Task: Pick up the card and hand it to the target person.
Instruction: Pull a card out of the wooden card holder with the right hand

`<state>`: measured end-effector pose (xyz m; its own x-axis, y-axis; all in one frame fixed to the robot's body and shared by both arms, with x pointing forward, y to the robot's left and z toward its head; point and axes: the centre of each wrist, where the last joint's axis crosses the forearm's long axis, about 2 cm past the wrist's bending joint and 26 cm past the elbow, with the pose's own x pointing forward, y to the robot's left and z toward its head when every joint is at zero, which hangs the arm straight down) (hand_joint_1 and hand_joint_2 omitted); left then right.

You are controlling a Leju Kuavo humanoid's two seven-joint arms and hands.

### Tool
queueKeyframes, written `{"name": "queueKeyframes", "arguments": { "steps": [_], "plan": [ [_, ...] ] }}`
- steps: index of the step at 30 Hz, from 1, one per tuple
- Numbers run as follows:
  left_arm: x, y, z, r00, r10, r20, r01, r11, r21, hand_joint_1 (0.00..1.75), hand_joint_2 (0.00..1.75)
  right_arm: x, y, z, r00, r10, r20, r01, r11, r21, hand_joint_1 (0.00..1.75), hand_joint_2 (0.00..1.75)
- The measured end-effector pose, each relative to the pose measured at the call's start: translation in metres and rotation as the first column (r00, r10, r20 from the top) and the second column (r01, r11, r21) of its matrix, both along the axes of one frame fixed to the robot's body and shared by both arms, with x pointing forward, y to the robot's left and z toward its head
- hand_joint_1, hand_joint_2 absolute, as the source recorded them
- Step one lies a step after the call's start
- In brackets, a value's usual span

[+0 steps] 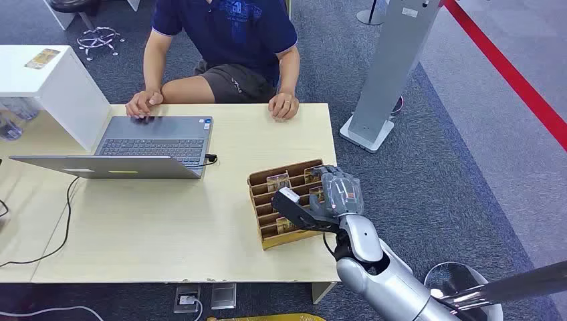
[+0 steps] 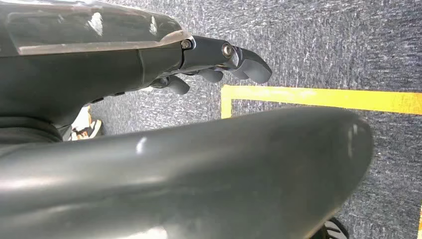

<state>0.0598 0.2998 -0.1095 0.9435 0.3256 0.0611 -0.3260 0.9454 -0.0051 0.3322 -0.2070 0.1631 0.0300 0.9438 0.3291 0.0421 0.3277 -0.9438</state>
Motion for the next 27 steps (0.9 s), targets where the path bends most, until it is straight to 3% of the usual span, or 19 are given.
{"name": "queueKeyframes", "arguments": {
  "steps": [27],
  "plan": [
    [0.0,0.0,0.0,1.0,-0.007,0.012,0.007,1.0,-0.008,0.0,0.0,-0.002,-0.003,-0.016,0.999,-0.008,-0.04,0.007,1.0,-0.02,0.82,1.75]
  ]
}}
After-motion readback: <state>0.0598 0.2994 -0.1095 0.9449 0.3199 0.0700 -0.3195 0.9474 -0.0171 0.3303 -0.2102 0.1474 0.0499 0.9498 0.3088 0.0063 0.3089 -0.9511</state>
